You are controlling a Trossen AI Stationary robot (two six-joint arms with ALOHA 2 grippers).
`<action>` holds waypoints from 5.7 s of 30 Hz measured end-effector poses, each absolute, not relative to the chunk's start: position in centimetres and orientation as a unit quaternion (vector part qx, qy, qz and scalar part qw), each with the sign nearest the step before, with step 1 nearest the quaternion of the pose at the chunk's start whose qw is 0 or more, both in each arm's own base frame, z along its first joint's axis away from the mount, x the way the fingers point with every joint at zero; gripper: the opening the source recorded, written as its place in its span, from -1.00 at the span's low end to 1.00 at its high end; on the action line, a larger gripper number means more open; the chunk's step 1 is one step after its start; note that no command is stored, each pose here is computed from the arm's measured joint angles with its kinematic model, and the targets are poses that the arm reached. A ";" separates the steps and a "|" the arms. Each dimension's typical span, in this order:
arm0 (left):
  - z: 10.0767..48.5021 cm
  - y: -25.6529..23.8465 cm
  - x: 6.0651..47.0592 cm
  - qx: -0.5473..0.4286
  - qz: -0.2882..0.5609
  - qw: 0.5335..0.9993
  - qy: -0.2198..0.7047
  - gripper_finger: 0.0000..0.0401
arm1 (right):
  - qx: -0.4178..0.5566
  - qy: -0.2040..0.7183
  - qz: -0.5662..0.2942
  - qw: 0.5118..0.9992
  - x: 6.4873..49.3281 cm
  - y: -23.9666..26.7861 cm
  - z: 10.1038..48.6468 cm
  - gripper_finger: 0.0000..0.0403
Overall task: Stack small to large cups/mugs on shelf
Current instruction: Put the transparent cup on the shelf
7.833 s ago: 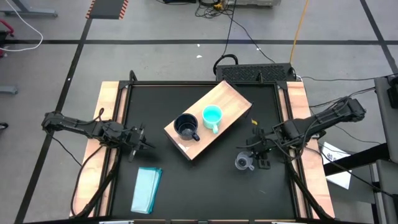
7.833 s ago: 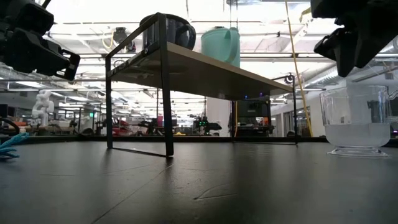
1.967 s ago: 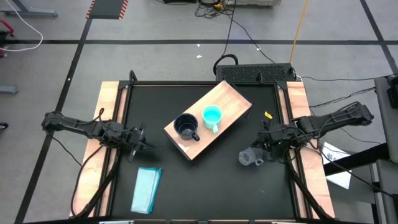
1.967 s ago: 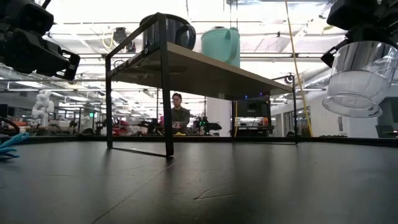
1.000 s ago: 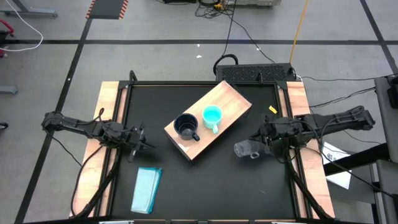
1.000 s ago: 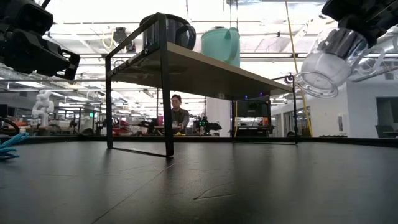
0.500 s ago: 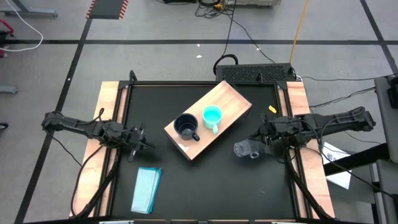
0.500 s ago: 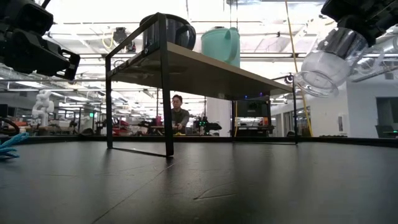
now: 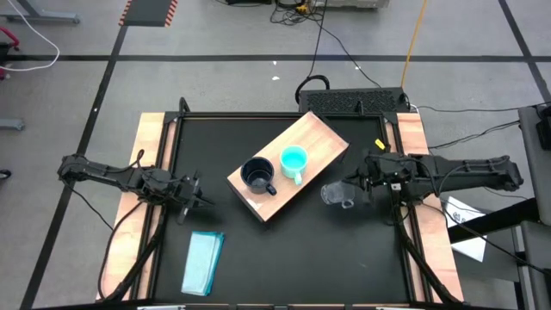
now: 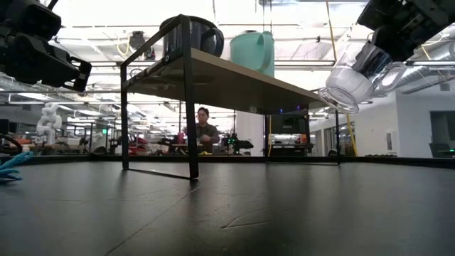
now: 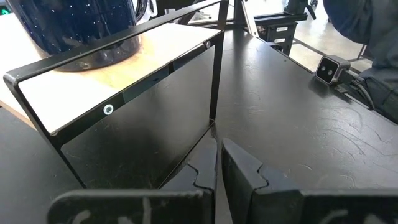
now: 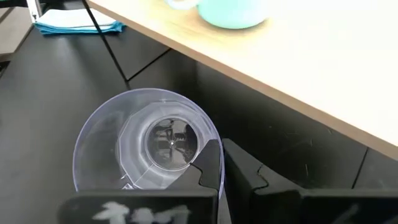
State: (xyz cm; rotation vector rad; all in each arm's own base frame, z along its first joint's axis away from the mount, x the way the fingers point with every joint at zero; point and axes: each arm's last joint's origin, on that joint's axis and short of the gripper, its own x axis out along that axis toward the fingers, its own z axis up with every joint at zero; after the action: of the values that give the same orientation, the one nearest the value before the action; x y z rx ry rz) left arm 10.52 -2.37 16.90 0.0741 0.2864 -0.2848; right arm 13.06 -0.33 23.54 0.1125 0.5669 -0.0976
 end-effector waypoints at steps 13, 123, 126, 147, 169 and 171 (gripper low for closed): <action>16.9 -2.4 10.5 0.038 -0.141 0.979 0.142 -0.87 | 0.065 0.267 -0.035 0.961 13.2 -0.2 24.4 -1.00; 16.7 -2.3 10.5 0.060 -0.132 0.978 0.147 -0.87 | 0.048 0.517 -0.145 0.842 25.3 -15.1 35.2 -1.00; 16.7 -2.3 10.5 0.060 -0.132 0.978 0.147 -0.87 | 0.048 0.519 -0.144 0.841 25.4 -15.2 35.1 -1.00; 16.7 -2.3 10.5 0.061 -0.132 0.978 0.148 -0.87 | 0.066 0.531 -0.148 0.832 26.3 -15.8 34.0 -1.00; 16.7 -2.3 10.5 0.059 -0.131 0.978 0.151 -0.87 | 0.088 0.521 -0.133 0.839 26.6 -15.7 33.8 -0.69; 16.7 -2.3 10.5 0.058 -0.132 0.978 0.151 -0.87 | 0.088 0.520 -0.133 0.839 26.6 -15.7 33.8 -0.64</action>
State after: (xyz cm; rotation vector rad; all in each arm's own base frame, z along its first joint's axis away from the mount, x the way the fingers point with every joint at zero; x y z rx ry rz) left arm 10.47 -2.29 16.68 0.1177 0.3052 -0.2651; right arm 26.62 -15.68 33.79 0.1858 1.0992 -0.2811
